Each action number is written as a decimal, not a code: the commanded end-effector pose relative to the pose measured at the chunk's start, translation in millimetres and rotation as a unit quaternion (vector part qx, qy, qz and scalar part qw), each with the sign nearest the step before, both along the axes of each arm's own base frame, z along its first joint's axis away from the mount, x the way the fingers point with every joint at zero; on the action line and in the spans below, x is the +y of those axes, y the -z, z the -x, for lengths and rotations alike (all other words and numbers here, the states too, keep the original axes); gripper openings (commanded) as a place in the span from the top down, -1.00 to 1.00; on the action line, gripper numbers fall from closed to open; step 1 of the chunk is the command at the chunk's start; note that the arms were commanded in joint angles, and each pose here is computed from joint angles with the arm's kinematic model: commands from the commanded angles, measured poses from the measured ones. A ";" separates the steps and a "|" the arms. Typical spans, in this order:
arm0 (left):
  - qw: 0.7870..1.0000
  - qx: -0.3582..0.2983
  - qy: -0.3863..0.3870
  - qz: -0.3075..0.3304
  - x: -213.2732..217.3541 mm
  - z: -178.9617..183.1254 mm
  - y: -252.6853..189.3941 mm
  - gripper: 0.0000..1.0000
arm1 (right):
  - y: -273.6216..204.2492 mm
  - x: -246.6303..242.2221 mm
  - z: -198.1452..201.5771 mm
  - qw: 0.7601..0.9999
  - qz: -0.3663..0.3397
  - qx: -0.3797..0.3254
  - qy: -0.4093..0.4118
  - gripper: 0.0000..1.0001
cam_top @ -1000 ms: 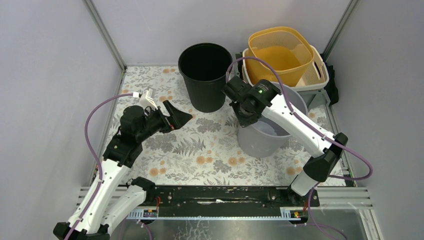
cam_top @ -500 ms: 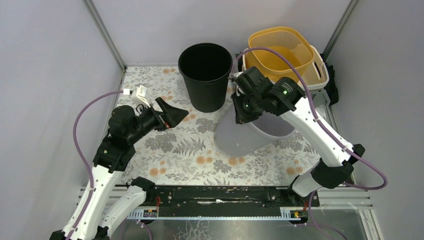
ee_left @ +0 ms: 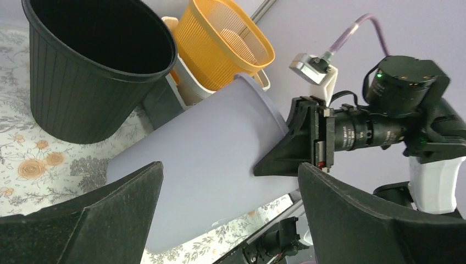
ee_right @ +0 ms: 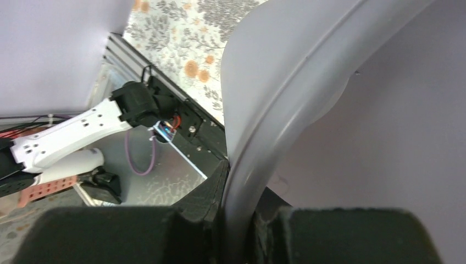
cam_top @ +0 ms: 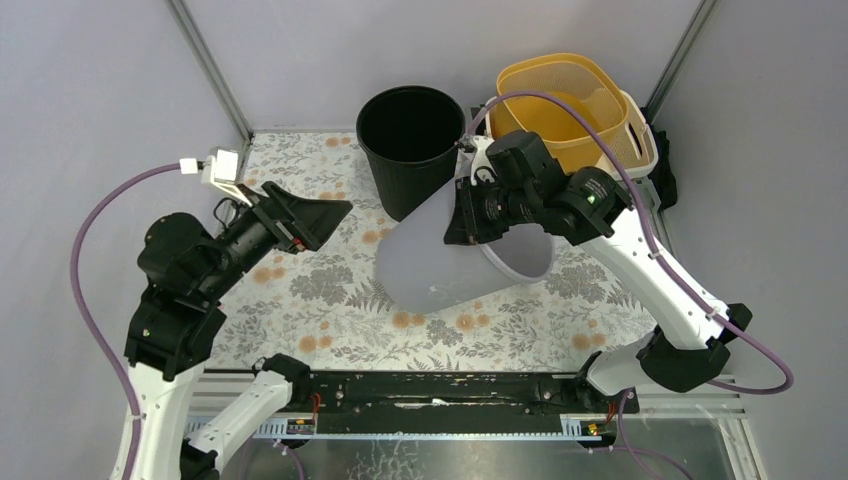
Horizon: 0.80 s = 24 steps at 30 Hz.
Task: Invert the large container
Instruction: Turn the container upside down at the center of the board.
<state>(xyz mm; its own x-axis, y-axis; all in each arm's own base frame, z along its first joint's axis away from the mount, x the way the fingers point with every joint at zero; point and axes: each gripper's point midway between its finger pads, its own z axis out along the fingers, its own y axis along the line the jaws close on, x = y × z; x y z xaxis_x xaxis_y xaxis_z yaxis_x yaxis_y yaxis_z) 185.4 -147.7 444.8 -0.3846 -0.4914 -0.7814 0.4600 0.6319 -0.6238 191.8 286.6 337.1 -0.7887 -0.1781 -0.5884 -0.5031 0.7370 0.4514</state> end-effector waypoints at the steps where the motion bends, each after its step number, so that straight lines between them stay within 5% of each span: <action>1: 1.000 0.005 0.001 -0.018 2.7 5.1 -1.0 -1.00 | -48.2 29.6 0.2 0.991 -0.128 -0.035 -0.024 1.00; 11: 0.999 0.029 0.038 -0.012 -4.6 22.2 5.2 -1.00 | -64.5 58.9 12.2 0.969 -0.238 -0.006 -0.060 1.00; 24: 0.997 0.071 0.040 -0.014 -7.0 20.0 37.3 -1.00 | -43.1 62.1 16.4 0.968 -0.243 0.013 -0.067 1.00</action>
